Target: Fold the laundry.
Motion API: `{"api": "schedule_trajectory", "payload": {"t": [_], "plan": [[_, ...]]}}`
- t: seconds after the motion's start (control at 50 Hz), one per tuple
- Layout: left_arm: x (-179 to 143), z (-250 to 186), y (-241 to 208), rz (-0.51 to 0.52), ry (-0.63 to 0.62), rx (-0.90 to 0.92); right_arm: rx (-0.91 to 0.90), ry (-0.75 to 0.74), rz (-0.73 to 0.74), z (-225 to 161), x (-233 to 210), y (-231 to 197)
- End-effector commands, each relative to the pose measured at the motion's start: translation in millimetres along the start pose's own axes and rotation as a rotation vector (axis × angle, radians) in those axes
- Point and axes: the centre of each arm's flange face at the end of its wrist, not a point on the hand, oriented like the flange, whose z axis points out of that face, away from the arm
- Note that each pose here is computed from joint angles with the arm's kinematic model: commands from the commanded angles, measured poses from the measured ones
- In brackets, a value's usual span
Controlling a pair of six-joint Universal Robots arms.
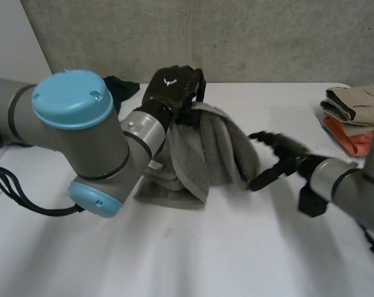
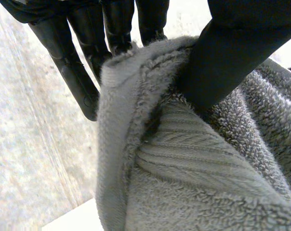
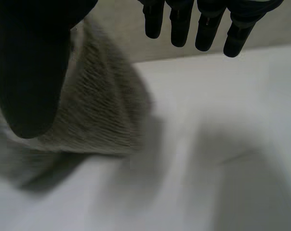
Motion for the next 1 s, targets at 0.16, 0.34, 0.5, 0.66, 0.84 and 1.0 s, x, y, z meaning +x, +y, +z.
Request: {"api": "schedule_trajectory", "payload": {"t": [0.16, 0.34, 0.5, 0.66, 0.84, 1.0], "plan": [[1.3, -20.9, 3.1, 0.018, 0.003, -0.067, 0.183, -0.03, -0.025, 29.5, -15.2, -6.3], [-17.7, -50.5, 18.2, 0.046, -0.044, -0.219, 0.428, 0.163, -0.906, 32.2, -21.3, -63.5], [-18.6, -71.5, 42.0, 0.019, -0.049, -0.353, 0.623, 0.137, -1.152, 48.0, -61.0, -66.1], [-28.9, -78.6, 39.9, 0.017, -0.072, -0.365, 0.715, 0.147, -1.196, 51.3, -67.4, -65.5], [-39.9, -70.3, 34.5, 0.025, -0.11, -0.305, 0.628, 0.073, -1.145, 47.9, -72.9, -36.6], [-52.5, -61.1, 1.1, 0.048, -0.181, -0.125, 0.553, -0.155, -1.07, 45.1, -83.7, -23.5]]}}
